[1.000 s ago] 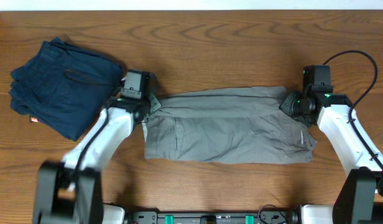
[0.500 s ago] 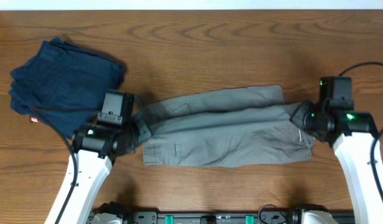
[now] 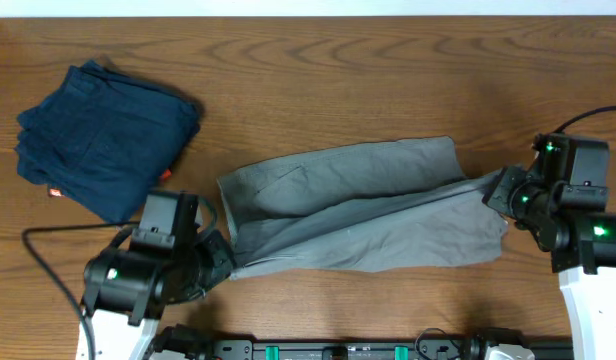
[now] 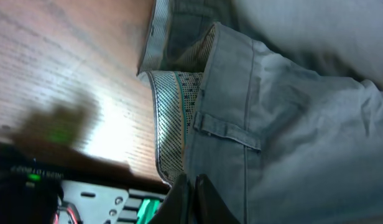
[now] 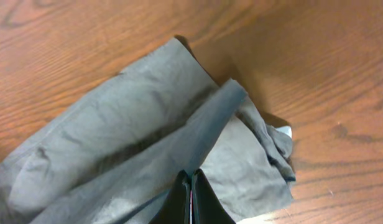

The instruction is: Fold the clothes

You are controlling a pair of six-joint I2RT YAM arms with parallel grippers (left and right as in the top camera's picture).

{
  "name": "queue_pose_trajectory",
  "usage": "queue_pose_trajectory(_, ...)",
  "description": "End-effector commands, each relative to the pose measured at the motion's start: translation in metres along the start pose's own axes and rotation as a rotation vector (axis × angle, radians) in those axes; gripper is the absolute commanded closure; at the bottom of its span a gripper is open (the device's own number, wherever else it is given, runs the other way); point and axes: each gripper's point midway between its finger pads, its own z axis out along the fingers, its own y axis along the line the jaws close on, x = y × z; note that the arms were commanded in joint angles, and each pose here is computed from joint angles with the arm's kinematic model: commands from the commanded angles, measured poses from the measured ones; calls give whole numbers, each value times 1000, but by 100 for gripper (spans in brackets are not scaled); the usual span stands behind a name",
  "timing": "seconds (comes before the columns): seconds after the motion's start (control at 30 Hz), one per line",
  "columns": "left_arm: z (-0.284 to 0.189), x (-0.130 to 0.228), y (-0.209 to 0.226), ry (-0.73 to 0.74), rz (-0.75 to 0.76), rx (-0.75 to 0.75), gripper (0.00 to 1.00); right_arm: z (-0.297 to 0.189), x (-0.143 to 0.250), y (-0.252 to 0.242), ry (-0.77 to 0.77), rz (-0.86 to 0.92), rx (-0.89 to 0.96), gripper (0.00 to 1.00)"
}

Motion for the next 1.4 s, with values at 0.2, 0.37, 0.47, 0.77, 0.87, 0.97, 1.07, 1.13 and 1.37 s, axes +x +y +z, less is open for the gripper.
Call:
queue_pose_trajectory(0.2,-10,-41,28,-258,-175,-140,94,14,-31,-10,-59,-104,75,99)
queue_pose_trajectory(0.37,-1,-82,22,-383,-176,-186,93,55,-44,-7,-29,-103,79,99)
queue_pose_trajectory(0.47,10,-104,24,-431,-208,-251,94,81,-53,1,-24,-122,57,99)
queue_pose_trajectory(0.77,77,-135,21,-363,-248,-357,94,143,-40,19,70,-163,16,99)
queue_pose_trajectory(0.87,90,-139,21,-349,-247,-375,94,143,-28,35,114,-225,-58,87)
queue_pose_trajectory(0.97,96,-146,17,-363,-247,-358,94,143,-19,42,143,-245,-76,82)
queue_pose_trajectory(1.07,96,-150,12,-381,-248,-336,94,147,-11,51,162,-254,-97,77)
queue_pose_trajectory(1.13,96,-151,12,-384,-248,-332,94,153,-5,60,177,-275,-117,72)
queue_pose_trajectory(1.37,96,-149,13,-376,-247,-341,94,195,10,78,204,-284,-130,51)
